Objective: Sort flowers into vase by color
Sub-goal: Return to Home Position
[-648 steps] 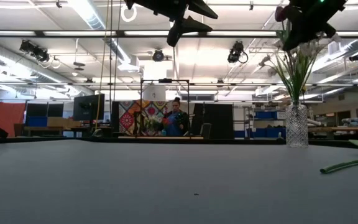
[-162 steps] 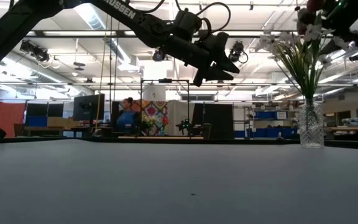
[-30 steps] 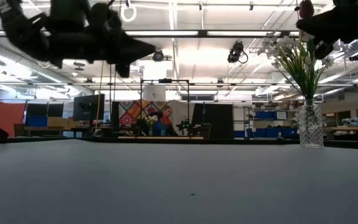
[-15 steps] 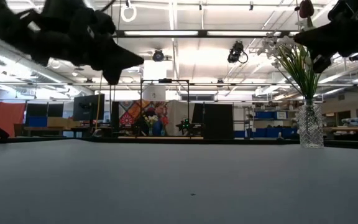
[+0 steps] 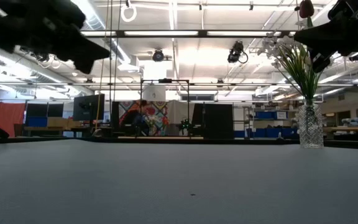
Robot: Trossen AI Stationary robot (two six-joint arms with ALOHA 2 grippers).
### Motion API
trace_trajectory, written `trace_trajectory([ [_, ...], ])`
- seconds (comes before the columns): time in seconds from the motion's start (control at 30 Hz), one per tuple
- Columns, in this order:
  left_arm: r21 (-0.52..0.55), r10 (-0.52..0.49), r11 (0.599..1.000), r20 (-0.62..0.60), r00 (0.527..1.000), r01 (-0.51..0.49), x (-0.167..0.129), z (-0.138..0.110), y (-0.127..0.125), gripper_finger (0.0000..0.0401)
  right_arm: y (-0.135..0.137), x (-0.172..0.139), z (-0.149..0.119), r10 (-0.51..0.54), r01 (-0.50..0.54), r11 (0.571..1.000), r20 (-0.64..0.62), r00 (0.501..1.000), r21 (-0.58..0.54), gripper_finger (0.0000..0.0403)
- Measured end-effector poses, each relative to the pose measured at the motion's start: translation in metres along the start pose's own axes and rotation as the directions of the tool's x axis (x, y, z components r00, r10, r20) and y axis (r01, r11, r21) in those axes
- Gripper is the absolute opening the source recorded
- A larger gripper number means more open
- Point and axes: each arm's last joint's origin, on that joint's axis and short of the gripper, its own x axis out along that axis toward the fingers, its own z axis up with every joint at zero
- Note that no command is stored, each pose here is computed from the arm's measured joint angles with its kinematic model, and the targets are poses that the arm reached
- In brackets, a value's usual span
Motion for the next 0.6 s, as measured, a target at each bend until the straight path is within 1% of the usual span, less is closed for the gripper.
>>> trace_trajectory([
  [0.1, -0.014, 0.002, 1.000, 0.034, 0.999, -0.002, -0.015, -0.011, -0.007, 0.0000, 0.001, 0.000, -0.002, 0.028, -0.028, 1.000, -0.022, 0.999, 0.012, 0.0000],
  [0.2, -0.036, 0.047, 0.998, 0.057, 0.997, -0.045, -0.025, -0.024, -0.012, 0.0000, 0.001, 0.000, -0.004, 0.053, -0.052, 0.999, -0.053, 0.997, 0.014, 0.0000],
  [0.27, -0.045, 0.058, 0.998, 0.083, 0.995, -0.054, -0.030, -0.031, -0.016, 0.0000, 0.001, 0.000, -0.004, 0.046, -0.046, 0.999, -0.044, 0.998, 0.002, 0.0000],
  [0.37, -0.038, 0.035, 0.999, 0.090, 0.995, -0.032, -0.032, -0.044, -0.022, 0.0000, 0.000, 0.000, -0.003, 0.011, -0.013, 0.999, -0.038, 0.999, -0.039, 0.0000],
  [0.47, -0.037, 0.015, 0.999, 0.085, 0.996, -0.012, -0.033, -0.055, -0.025, 0.0000, 0.000, -0.001, -0.004, 0.007, -0.010, 0.997, -0.046, 0.999, -0.071, 0.0000],
  [0.6, -0.016, -0.018, 1.000, 0.131, 0.991, 0.020, -0.039, -0.054, -0.028, 0.0000, 0.000, -0.003, -0.005, -0.001, -0.003, 0.997, -0.050, 0.999, -0.074, 0.0000],
])
